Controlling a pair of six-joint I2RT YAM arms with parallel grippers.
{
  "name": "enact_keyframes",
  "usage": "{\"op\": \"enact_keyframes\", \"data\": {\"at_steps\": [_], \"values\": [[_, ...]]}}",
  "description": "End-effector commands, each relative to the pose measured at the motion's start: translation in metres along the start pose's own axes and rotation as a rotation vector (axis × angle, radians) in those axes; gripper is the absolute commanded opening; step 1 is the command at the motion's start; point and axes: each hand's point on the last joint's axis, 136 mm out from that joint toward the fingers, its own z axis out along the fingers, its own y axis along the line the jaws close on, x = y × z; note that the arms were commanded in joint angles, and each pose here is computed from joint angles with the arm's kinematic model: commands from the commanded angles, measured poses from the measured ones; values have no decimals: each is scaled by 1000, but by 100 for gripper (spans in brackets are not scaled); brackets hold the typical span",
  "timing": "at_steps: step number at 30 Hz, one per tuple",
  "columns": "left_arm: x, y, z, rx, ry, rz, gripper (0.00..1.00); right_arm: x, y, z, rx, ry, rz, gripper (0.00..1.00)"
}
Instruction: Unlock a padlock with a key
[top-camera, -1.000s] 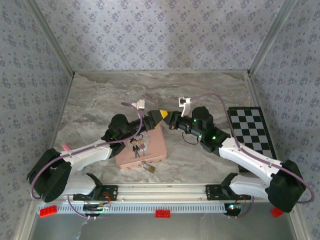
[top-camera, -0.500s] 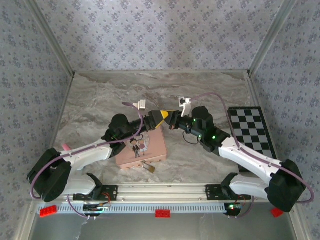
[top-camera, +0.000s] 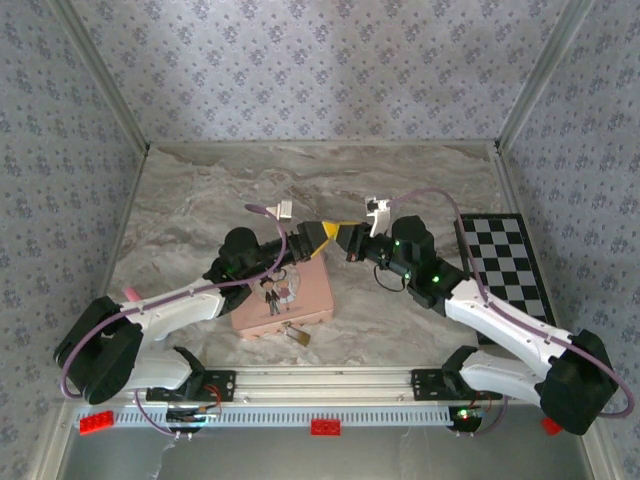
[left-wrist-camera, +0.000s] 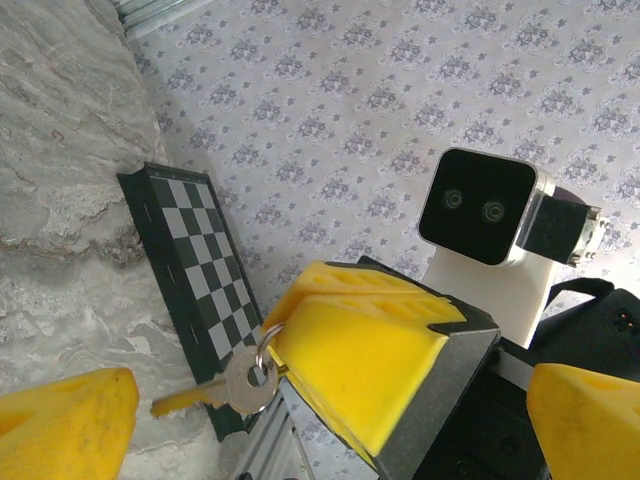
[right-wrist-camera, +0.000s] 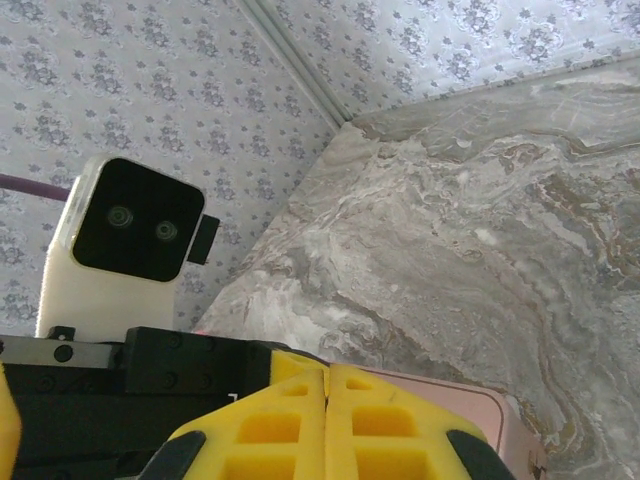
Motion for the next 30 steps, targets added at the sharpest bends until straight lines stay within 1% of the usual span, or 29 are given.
{"op": "enact_keyframes", "data": {"at_steps": [1, 5, 11, 14, 16, 22, 25, 30], "values": [[-3, -15, 6, 49, 4, 25, 100, -6, 13, 2, -62, -5, -7, 0], [-1, -16, 9, 62, 17, 17, 100, -4, 25, 11, -130, 10, 32, 0], [3, -24, 11, 87, 39, 24, 100, 1, 22, 23, -127, 26, 37, 0], [3, -22, 9, 82, 36, 23, 100, 2, 17, 23, -94, 29, 27, 0], [2, -20, 7, 69, 28, 27, 100, 6, 11, 21, -64, 38, -12, 0], [-4, -15, 1, 36, -2, 35, 97, 10, -3, 5, 0, 40, -42, 0], [-5, -16, 2, 42, 2, 36, 94, 10, -6, 3, 7, 38, -34, 0], [-5, -23, 6, 73, 14, 31, 85, 14, -9, 5, 13, 44, -12, 0]]}}
